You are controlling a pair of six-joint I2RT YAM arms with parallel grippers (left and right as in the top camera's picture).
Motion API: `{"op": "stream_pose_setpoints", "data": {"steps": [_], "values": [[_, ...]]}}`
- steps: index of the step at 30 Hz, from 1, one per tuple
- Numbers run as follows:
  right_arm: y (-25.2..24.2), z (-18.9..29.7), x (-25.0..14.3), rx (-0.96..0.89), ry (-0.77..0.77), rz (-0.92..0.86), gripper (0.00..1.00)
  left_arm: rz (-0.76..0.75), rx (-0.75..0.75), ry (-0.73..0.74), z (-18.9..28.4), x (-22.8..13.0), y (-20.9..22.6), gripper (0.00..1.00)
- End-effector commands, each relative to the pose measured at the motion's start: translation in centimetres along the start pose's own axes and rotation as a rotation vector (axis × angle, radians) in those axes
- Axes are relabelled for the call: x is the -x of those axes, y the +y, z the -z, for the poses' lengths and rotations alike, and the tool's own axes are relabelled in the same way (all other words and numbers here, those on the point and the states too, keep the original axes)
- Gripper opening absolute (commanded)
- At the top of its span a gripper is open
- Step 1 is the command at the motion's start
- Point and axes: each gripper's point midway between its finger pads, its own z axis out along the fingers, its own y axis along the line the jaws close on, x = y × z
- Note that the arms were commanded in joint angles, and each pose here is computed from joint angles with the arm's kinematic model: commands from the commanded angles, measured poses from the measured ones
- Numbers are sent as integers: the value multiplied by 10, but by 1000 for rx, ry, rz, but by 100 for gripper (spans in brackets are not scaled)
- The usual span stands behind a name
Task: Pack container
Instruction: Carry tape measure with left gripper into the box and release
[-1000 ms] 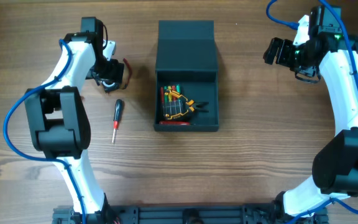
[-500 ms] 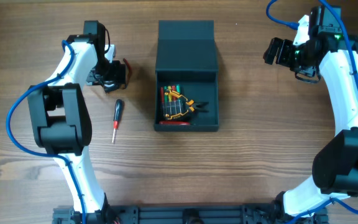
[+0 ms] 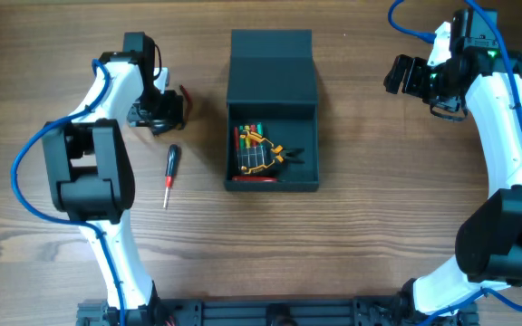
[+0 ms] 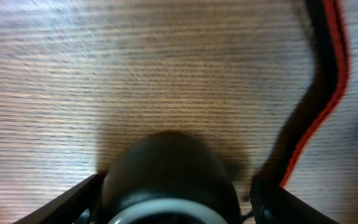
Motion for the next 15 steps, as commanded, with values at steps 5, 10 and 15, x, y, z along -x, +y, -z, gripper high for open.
{"op": "stream_pose_setpoints", "data": {"steps": [5, 10, 15], "values": [[2, -5, 0, 12, 9, -14, 100, 12, -3, 24, -9, -1, 0, 59], [2, -5, 0, 13, 9, -13, 100, 12, -3, 26, -9, -2, 0, 43], [2, -5, 0, 12, 9, -13, 100, 11, -3, 32, 4, -5, 0, 37]]}}
